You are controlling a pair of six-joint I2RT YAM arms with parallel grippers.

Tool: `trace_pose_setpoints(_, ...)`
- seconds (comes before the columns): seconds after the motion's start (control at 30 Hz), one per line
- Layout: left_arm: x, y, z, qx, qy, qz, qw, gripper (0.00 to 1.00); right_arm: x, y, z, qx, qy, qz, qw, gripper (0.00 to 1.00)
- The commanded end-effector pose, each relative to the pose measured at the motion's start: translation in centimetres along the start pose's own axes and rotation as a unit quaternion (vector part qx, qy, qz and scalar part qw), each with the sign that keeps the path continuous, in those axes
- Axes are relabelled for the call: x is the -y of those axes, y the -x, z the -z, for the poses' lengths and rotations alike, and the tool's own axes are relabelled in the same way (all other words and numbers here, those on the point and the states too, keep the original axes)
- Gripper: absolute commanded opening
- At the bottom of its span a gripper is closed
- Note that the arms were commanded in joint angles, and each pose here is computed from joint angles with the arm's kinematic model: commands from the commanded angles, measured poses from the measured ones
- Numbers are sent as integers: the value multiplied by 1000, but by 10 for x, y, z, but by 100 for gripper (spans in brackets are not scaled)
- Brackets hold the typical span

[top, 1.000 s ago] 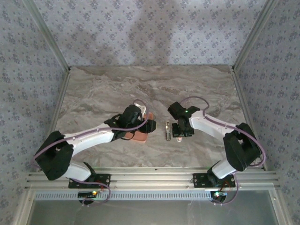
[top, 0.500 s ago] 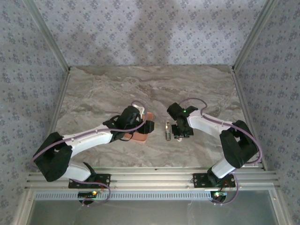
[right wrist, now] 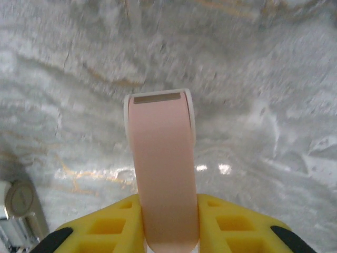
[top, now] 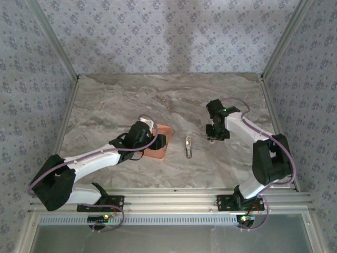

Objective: Load the staples into the stapler

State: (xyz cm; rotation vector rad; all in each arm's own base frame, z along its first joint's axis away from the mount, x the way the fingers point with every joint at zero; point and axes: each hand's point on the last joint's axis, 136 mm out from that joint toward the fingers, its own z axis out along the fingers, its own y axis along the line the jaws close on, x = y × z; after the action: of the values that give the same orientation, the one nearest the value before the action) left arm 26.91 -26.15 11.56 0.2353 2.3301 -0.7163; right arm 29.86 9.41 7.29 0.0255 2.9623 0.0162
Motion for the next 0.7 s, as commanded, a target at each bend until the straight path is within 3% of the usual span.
trace_pose_setpoints(0.0, -3, 14, 6, 36, 2, 4, 999, 65, 12, 11, -4, -14, -15, 23, 1000, 26)
trace_pose_setpoints(0.27, -14, 18, 6, 46, 18, 6, 999, 66, 32, 41, -10, -7, -32, 8, 999, 27)
trace_pose_setpoints(0.67, -14, 20, 1, 43, 20, 3, 999, 66, 28, 45, -26, -21, -26, -8, 999, 27)
